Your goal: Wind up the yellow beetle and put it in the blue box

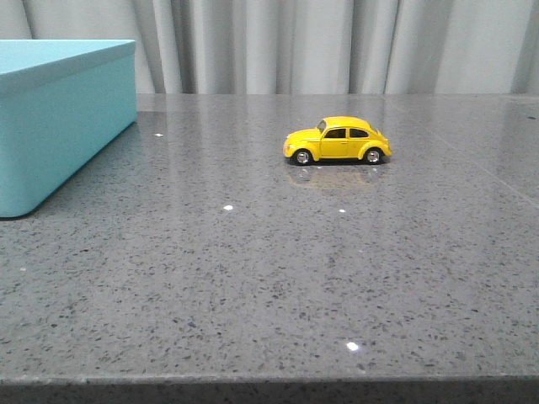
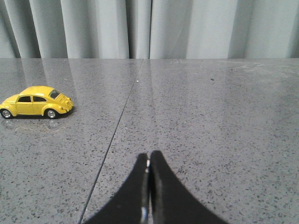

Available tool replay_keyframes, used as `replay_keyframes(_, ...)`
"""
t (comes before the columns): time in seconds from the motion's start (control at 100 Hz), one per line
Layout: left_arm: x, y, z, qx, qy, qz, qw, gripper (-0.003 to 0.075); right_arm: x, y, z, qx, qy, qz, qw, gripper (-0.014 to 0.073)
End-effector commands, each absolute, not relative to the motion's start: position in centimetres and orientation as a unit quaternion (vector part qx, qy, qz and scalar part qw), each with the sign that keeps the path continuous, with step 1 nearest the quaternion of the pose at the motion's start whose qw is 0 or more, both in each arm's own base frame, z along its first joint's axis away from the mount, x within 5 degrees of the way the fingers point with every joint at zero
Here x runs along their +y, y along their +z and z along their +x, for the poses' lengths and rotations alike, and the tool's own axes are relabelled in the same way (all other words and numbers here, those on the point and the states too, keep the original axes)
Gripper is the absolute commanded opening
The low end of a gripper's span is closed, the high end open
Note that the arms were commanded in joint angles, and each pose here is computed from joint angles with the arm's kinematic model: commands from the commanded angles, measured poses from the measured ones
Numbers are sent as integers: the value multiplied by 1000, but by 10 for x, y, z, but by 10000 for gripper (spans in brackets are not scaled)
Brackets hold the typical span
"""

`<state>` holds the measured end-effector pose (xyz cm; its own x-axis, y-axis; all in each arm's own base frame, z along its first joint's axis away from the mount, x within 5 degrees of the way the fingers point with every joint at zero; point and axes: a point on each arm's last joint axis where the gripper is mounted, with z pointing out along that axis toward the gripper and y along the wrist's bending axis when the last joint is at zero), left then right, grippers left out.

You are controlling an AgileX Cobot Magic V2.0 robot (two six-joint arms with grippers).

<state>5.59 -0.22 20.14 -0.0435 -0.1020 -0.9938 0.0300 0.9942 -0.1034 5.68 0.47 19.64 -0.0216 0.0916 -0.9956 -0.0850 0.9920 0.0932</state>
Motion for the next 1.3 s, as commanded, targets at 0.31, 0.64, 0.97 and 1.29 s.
replay_keyframes(0.31, -2, 205, 54, 681, -54, -27, 730, -19, 5, 211, 54, 668, 63, -3, 741, -65)
replay_keyframes(0.64, -2, 206, 54, 680, -54, -27, 730, -19, 5, 212, 54, 662, 64, -4, 747, -65)
replay_keyframes(0.97, -2, 222, 51, 653, -69, -38, 753, -19, 5, 221, 52, 654, 86, 14, 752, -65)
replay_keyframes(1.29, -2, 241, 47, 632, -91, -53, 767, 221, 4, 252, 45, 640, 86, 15, 763, 211)
